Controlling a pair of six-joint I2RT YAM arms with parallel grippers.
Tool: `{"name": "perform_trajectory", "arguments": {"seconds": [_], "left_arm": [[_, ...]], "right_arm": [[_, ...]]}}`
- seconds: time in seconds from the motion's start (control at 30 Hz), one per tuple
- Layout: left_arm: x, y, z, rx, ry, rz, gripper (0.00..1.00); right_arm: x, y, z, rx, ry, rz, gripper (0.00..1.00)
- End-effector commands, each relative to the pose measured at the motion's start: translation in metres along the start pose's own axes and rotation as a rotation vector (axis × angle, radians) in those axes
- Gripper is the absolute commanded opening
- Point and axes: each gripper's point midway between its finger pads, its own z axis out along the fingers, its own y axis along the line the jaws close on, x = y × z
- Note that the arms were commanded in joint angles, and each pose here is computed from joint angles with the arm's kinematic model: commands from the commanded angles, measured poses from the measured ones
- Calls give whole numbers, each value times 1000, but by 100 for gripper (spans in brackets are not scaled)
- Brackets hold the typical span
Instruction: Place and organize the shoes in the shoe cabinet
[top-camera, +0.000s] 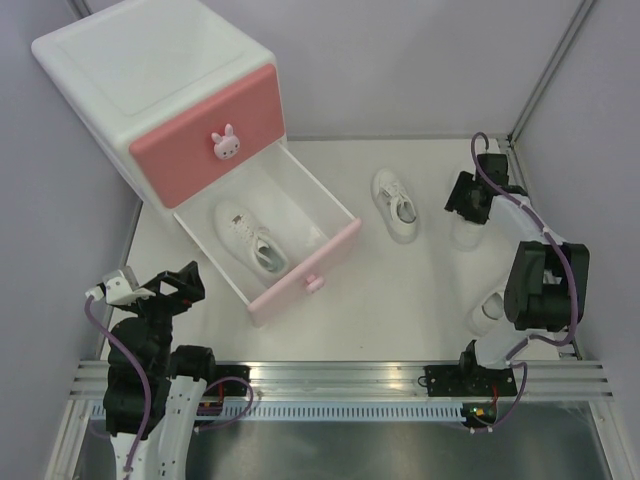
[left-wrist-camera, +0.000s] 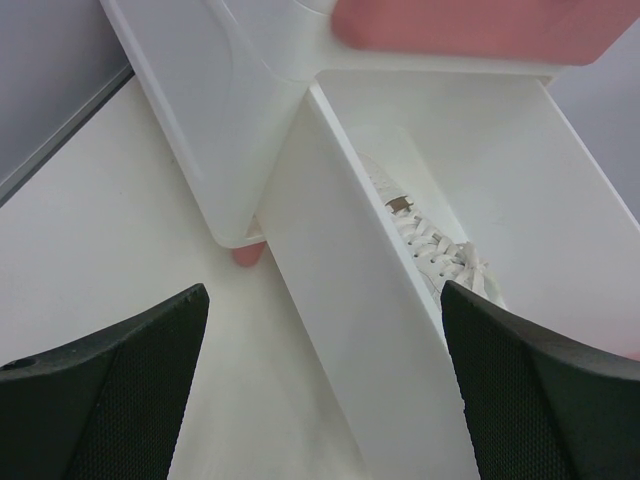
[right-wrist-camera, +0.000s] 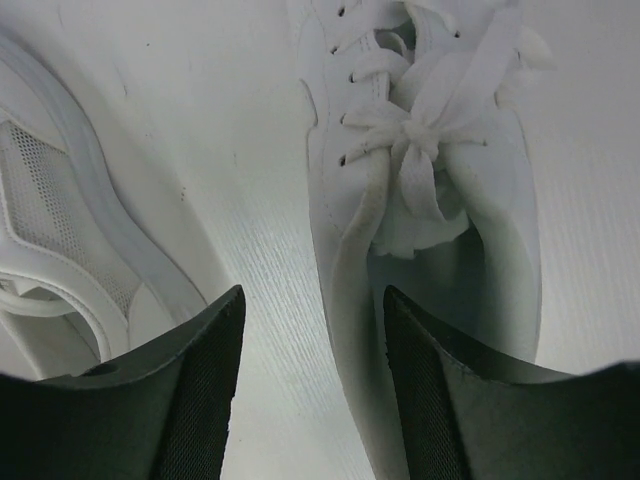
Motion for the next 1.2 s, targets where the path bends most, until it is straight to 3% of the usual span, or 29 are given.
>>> {"name": "perform_trajectory", "arguments": {"seconds": [0.0, 0.3, 0.4, 0.5, 0.53, 0.57, 0.93, 1.17], "left_arm": [[-9, -6, -5, 44, -52, -4, 100], [-8, -6, -4, 42, -45, 1, 100], [-7, -6, -3, 41, -44, 3, 100], [-7, -6, -3, 38, -43, 4, 100], [-7, -6, -3, 38, -42, 4, 100], [-7, -6, -2, 39, -42, 6, 100], [-6, -6, -1, 42, -42, 9, 100], [-7, -3, -1, 21, -54, 1, 100]], "right_arm": [[-11, 4, 12, -9, -14, -5, 62], [-10, -7, 35, 35, -4, -39, 43], [-12, -6, 34, 31, -9, -47, 32], [-12, -12, 33, 56, -10, -53, 14], [-13, -12, 31, 58, -13, -58, 2], [-11, -13, 29, 61, -6, -66, 1], [-51, 9, -55, -23, -171, -115, 1], [-64, 45, -124, -133, -281, -188, 1]]}}
